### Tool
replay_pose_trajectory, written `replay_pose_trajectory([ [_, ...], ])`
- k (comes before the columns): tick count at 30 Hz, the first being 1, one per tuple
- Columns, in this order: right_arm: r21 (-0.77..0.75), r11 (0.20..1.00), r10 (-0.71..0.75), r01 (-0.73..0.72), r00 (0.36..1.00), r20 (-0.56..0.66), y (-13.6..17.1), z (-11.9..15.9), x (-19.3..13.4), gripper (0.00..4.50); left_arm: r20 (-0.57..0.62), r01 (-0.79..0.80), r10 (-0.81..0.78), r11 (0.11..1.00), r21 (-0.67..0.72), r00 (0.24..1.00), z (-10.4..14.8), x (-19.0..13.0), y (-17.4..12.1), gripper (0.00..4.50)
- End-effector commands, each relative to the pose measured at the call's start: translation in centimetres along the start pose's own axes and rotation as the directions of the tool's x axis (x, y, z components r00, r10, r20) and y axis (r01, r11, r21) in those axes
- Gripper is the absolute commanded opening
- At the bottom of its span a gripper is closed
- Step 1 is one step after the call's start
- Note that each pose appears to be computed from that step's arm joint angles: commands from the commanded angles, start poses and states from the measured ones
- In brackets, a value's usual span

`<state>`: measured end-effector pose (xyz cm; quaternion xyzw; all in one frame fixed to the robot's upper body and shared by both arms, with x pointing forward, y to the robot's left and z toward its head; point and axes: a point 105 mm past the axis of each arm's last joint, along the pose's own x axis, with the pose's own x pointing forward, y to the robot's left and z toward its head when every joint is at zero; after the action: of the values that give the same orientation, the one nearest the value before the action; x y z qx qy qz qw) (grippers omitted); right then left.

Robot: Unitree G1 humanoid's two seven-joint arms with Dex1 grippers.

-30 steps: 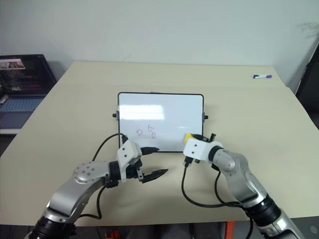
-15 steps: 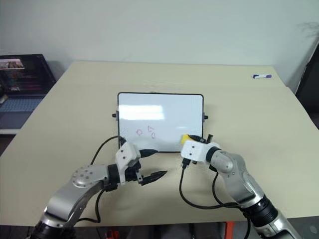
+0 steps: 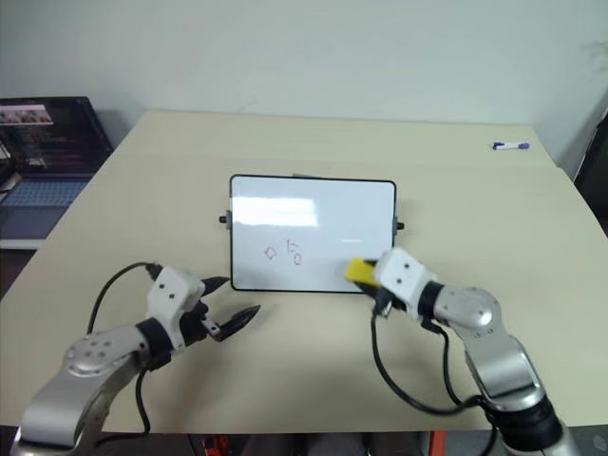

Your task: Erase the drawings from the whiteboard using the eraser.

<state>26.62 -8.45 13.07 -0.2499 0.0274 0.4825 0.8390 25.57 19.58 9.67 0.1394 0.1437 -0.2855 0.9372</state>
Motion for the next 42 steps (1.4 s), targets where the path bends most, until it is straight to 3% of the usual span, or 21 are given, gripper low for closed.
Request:
replay_pose_trajectory([
  [1, -0.038, 0.999, 0.025, -0.021, 0.995, 0.096, 0.3, 1.9, -0.1, 1.30, 0.046, -0.040, 0.039, 0.999, 0.016, 0.998, 1.1, -0.6, 0.4, 4.50],
  [12, -0.013, 1.000, -0.021, 0.024, 0.975, 0.223, 0.8, 1.7, 1.5, 1.30, 0.064, -0.146, 0.146, 0.989, 0.003, 0.987, 1.2, -0.8, 1.9, 4.50],
  [20, -0.205, 0.973, -0.066, 0.111, 0.974, 0.215, -1.2, 3.9, 5.3, 1.30, 0.032, -0.116, 0.115, 0.993, 0.026, 0.993, 1.6, 0.5, 2.1, 4.50],
  [30, -0.476, 0.870, -0.049, 0.132, 0.982, 0.183, -2.1, 5.6, 11.8, 1.30, -0.013, -0.128, 0.128, 0.992, 0.001, 0.992, 0.9, 0.4, 2.5, 4.50],
  [37, -0.584, 0.810, 0.079, -0.054, 0.997, 0.018, -0.8, 0.6, 11.6, 1.30, -0.017, -0.147, 0.147, 0.989, -0.005, 0.989, 0.2, -0.2, 2.2, 4.50],
  [39, -0.598, 0.800, 0.070, -0.045, 0.997, 0.019, -1.1, 0.7, 11.7, 1.30, -0.019, -0.143, 0.143, 0.990, 0.000, 0.989, 0.1, -0.2, 2.1, 4.50],
  [42, -0.611, 0.786, -0.054, 0.096, 0.995, 0.087, -3.7, 2.8, 12.5, 1.30, 0.001, -0.119, 0.119, 0.993, -0.002, 0.993, 0.6, 0.1, 1.6, 4.50],
])
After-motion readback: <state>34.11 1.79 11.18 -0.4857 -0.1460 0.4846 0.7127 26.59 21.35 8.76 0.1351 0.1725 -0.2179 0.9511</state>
